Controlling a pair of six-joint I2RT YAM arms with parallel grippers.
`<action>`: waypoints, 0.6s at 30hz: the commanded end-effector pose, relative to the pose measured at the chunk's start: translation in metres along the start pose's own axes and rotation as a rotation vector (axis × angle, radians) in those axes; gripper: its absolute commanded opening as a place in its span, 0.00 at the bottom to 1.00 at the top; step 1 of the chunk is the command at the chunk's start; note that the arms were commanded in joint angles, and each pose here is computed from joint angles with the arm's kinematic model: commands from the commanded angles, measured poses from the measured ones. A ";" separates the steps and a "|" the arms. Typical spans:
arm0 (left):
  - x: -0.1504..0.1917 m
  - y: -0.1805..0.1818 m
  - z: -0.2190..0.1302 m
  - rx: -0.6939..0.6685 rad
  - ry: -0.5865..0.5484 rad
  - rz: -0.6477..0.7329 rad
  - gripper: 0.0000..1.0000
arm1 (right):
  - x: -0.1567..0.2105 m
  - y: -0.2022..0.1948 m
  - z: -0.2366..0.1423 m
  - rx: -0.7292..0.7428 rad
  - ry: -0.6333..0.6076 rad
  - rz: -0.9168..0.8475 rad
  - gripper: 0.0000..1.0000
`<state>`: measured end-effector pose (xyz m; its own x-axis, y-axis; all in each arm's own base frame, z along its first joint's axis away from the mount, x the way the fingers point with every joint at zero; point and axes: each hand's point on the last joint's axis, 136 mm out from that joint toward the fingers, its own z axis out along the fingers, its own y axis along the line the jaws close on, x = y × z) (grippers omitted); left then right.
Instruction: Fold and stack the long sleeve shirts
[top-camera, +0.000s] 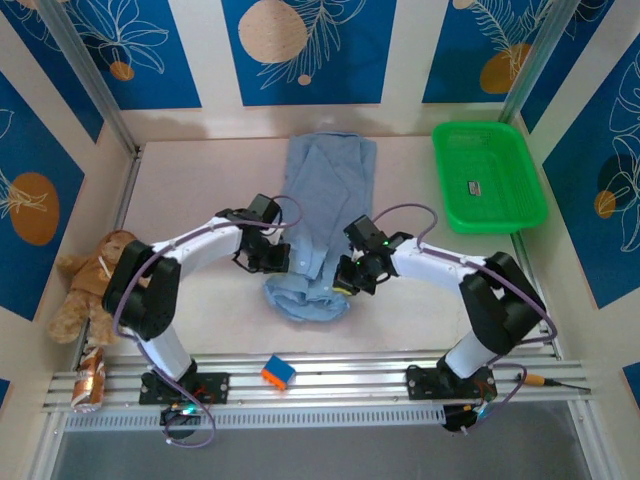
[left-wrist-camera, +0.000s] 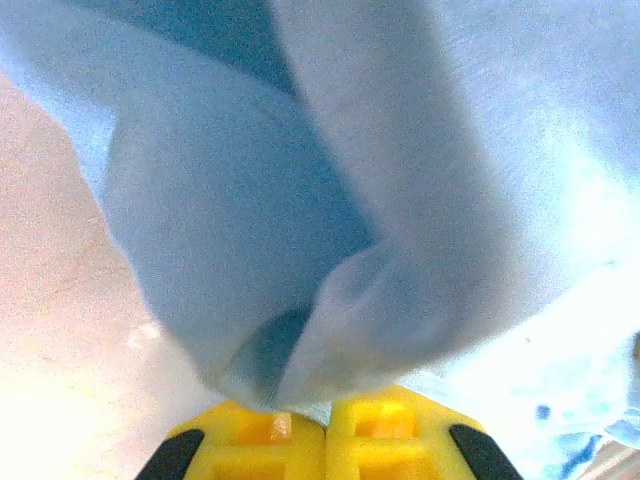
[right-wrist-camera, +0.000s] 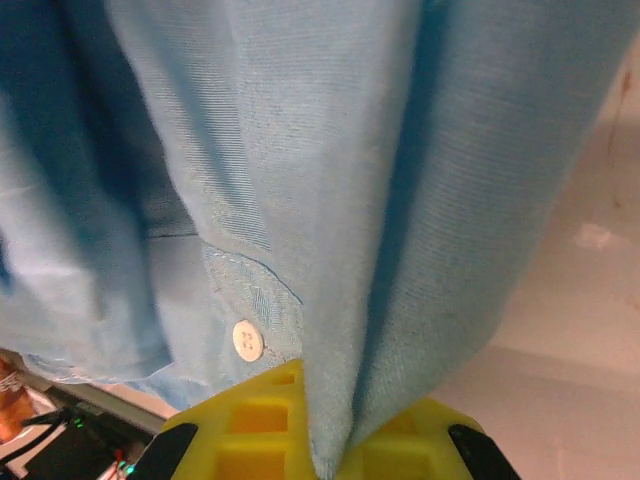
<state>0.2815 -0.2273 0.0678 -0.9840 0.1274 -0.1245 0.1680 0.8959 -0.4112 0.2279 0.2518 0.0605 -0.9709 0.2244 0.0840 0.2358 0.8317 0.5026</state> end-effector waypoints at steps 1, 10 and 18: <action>-0.007 -0.014 -0.013 0.101 -0.029 0.016 0.01 | -0.006 0.015 -0.024 -0.035 -0.022 -0.026 0.00; -0.028 -0.010 -0.031 0.208 -0.069 -0.055 0.00 | -0.038 0.031 -0.061 -0.090 -0.082 -0.034 0.00; -0.036 -0.013 -0.043 0.302 -0.089 -0.109 0.00 | -0.057 0.039 -0.070 -0.145 -0.099 -0.019 0.00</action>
<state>0.3113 -0.2159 0.1002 -0.9912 -0.0032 -0.1324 0.0790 0.7884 -0.6101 0.2873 0.2314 0.1234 -0.9580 0.2865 -0.0104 0.2247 0.7731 0.5932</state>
